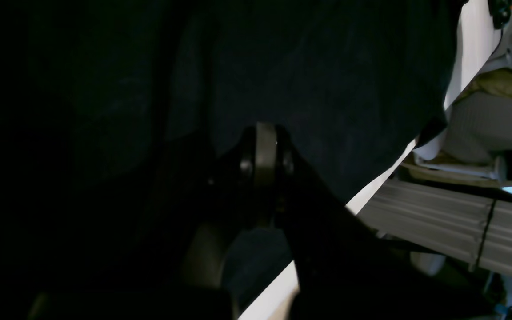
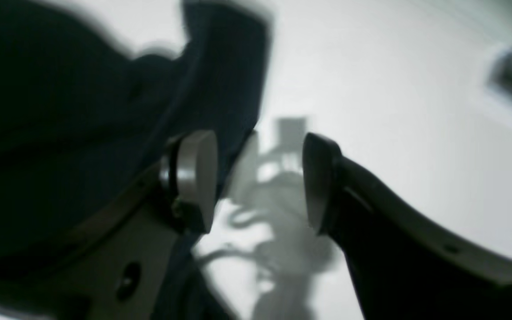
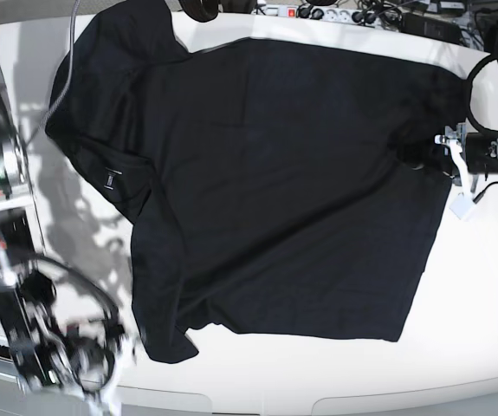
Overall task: Layout the t-shirt on the table in an organized manner, then fold the t-shirt properly
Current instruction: 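Release the fabric with the right gripper and raise it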
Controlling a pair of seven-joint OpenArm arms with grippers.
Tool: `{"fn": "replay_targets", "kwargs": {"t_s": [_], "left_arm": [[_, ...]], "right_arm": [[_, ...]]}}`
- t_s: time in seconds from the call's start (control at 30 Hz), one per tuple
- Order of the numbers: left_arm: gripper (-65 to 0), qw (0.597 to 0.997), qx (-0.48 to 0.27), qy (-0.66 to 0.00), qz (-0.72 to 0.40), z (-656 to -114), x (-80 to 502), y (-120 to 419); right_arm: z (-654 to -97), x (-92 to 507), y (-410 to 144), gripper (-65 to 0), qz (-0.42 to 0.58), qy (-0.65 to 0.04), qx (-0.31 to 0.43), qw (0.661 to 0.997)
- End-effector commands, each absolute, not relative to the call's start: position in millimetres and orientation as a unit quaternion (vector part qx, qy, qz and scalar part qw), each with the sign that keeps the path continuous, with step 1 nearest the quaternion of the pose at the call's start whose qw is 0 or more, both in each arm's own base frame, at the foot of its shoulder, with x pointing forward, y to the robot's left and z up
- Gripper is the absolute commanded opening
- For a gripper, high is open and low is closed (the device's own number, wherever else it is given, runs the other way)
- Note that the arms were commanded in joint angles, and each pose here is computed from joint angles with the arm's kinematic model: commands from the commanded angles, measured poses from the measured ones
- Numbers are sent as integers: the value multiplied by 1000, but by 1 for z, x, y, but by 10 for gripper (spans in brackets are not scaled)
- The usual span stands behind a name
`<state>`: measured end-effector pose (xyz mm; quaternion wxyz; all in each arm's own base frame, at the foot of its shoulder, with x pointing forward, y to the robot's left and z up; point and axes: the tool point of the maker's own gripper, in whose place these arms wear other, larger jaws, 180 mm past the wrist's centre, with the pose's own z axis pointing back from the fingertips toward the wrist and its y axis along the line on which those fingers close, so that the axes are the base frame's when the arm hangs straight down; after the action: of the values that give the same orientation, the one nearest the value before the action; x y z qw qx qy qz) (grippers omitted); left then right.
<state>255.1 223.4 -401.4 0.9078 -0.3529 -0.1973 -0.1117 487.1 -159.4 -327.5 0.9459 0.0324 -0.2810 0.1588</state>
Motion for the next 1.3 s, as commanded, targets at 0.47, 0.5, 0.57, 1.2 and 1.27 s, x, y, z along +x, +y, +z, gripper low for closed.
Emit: {"fn": "replay_targets", "kwargs": {"t_s": [0.47, 0.5, 0.57, 1.2, 1.27], "left_arm": [[-650, 902, -351, -224, -116, -386, 268, 229], [-650, 902, -351, -224, -116, -386, 268, 229], [-650, 901, -353, -224, -116, -387, 268, 228], [-650, 890, -380, -226, -111, -393, 268, 203], [-650, 890, -380, -226, -111, -393, 268, 203]], "right_arm": [[-399, 396, -161, -331, -31, -293, 316, 902], [-401, 393, -165, -331, -51, -299, 320, 898], [-407, 388, -168, -331, -78, -304, 326, 892], [-420, 394, -140, -340, -96, -331, 322, 882], [-419, 394, -139, -398, -93, -333, 321, 882]]}}
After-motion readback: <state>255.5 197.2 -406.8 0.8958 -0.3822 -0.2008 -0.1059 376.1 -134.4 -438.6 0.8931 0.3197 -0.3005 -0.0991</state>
